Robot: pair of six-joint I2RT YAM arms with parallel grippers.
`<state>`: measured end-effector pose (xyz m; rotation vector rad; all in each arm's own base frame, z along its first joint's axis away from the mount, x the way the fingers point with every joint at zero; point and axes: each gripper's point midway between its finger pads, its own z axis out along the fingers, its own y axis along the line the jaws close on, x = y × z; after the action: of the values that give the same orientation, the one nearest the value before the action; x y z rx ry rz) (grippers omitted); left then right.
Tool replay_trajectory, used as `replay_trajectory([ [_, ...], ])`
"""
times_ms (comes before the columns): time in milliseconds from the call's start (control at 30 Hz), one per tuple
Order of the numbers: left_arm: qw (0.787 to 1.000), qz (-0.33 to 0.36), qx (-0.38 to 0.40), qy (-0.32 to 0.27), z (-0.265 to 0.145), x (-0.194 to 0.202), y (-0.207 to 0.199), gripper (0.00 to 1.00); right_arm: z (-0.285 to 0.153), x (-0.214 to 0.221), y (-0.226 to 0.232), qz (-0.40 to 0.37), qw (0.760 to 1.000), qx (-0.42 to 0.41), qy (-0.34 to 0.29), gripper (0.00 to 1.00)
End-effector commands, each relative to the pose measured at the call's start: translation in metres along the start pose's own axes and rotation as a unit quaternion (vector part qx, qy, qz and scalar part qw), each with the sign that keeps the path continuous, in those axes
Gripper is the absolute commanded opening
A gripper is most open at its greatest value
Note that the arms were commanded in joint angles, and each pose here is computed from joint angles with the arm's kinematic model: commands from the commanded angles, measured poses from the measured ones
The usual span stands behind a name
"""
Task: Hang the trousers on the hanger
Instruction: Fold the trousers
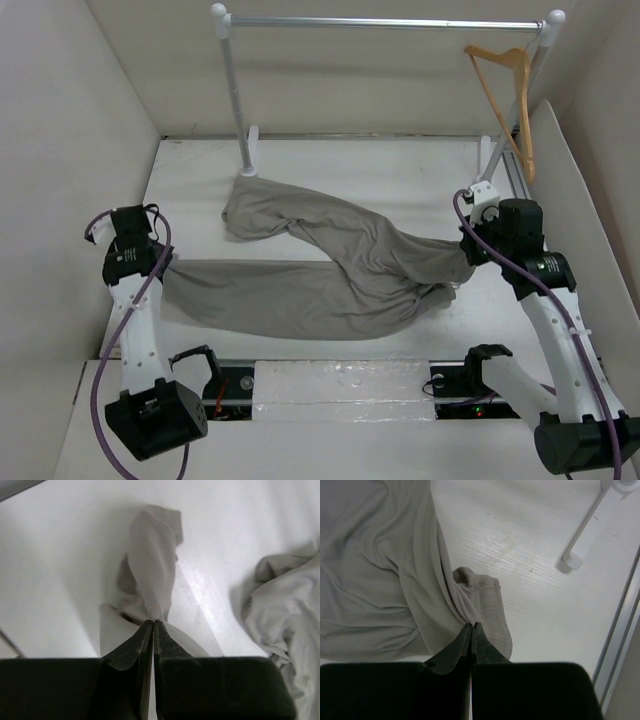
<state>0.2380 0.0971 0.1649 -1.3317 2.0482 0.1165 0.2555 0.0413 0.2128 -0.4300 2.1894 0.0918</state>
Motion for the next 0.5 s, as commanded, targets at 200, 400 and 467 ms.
replay_trajectory([
  [200,0.998,0.004,-0.049,-0.032,-0.020,-0.029,0.007,0.78,-0.015,-0.009,-0.012,-0.022,0.999,0.038,0.008,0.00],
  [400,0.982,0.009,0.173,0.075,0.015,0.026,-0.105,0.46,-0.001,-0.027,-0.001,-0.025,1.000,-0.002,-0.019,0.00],
  [467,0.974,-0.004,0.200,0.104,0.027,0.041,-0.129,0.41,0.001,-0.035,-0.002,-0.027,0.999,-0.003,-0.025,0.00],
])
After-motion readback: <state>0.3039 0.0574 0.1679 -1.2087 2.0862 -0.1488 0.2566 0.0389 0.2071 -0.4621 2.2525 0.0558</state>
